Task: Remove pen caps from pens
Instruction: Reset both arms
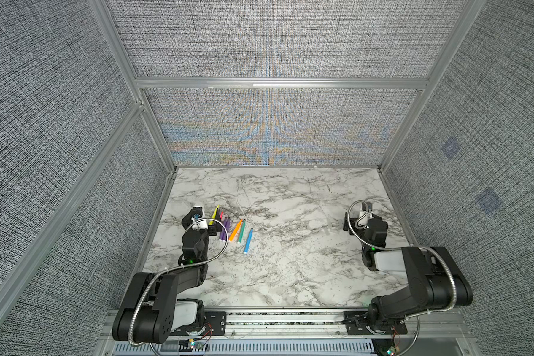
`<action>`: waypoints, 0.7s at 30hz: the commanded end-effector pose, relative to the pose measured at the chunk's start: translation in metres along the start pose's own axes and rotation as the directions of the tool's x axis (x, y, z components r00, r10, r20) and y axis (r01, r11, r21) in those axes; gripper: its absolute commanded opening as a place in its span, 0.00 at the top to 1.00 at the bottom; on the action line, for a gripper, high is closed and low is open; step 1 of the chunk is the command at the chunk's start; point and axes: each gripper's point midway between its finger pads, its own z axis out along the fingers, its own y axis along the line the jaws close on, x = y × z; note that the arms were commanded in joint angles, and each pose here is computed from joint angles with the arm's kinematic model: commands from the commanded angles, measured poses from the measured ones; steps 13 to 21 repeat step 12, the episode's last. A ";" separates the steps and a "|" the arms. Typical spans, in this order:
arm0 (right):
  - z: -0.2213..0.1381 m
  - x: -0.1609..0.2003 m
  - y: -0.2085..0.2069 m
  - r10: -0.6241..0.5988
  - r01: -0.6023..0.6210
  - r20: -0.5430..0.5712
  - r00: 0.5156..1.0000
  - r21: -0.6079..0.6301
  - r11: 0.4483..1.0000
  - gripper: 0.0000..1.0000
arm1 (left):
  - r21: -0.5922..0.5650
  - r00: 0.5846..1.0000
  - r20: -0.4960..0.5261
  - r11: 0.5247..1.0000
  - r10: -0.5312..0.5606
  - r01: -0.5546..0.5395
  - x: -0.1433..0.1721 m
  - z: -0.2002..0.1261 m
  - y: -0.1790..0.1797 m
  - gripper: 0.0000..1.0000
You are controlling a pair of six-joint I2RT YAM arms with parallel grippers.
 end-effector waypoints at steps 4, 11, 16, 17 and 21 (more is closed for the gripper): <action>0.001 -0.006 -0.001 0.010 -0.010 0.019 1.000 0.004 1.000 0.01 | 0.004 0.999 0.030 1.000 -0.010 0.010 -0.010 0.003 0.000 0.03; 0.001 -0.006 -0.001 0.010 -0.010 0.020 1.000 0.004 1.000 0.01 | 0.020 1.000 0.016 1.000 -0.025 0.024 -0.009 0.005 0.001 0.03; 0.001 -0.006 0.000 0.010 -0.010 0.019 1.000 0.002 1.000 0.01 | 0.019 1.000 0.018 1.000 -0.025 0.024 -0.009 0.005 0.002 0.03; 0.001 -0.006 0.000 0.010 -0.010 0.019 1.000 0.002 1.000 0.01 | 0.019 1.000 0.018 1.000 -0.025 0.024 -0.009 0.005 0.002 0.03; 0.001 -0.006 0.000 0.010 -0.010 0.019 1.000 0.002 1.000 0.01 | 0.019 1.000 0.018 1.000 -0.025 0.024 -0.009 0.005 0.002 0.03</action>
